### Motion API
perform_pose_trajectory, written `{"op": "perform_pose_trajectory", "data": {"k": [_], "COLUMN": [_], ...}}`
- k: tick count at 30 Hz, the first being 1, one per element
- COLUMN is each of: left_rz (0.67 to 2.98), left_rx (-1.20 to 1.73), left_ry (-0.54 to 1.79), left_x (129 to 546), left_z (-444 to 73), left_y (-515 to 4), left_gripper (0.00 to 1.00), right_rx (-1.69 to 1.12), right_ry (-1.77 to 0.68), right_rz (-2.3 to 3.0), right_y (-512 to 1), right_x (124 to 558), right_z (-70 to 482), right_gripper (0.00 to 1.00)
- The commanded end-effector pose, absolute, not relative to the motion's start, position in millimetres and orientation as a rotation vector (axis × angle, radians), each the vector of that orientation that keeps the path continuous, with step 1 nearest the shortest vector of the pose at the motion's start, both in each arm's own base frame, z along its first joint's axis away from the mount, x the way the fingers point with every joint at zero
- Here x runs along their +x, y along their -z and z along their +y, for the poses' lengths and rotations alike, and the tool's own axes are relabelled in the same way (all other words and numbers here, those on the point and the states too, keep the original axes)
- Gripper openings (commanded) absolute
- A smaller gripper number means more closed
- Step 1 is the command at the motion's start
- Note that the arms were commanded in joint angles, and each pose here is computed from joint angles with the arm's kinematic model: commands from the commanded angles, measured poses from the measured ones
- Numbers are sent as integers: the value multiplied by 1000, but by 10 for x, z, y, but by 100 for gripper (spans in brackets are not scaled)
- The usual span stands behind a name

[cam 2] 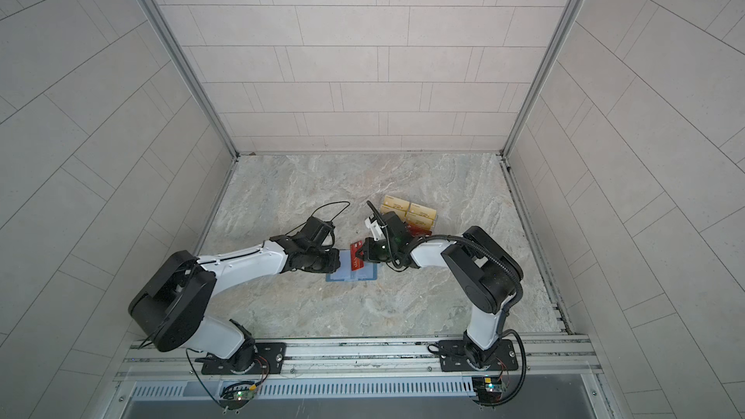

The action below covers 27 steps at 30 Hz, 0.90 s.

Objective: Put the credit cards into the card holder

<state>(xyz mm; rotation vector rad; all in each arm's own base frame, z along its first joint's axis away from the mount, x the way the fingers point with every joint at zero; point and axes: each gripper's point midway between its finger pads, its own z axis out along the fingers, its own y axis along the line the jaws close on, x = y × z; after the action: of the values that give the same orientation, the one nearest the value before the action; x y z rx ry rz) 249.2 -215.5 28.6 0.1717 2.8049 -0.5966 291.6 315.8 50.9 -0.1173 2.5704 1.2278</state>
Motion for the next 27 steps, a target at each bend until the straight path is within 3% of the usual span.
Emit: {"op": "perform_pose_trajectory", "data": {"k": [1,27], "left_rz": [2833,2857], "left_rx": [162,160], "left_ry": [560,547], "left_x": [2451,2392], "left_z": [-2034,-1945], "left_y": [-187,-105], "left_gripper": [13,12], "right_rx": [-90,50], "right_ry": [-1272,-1420], "right_rz": [2526,2497], "right_y": [-646,-552], "right_x": [2934,2863], "right_z": [3165,3194], "right_gripper": [0,0]}}
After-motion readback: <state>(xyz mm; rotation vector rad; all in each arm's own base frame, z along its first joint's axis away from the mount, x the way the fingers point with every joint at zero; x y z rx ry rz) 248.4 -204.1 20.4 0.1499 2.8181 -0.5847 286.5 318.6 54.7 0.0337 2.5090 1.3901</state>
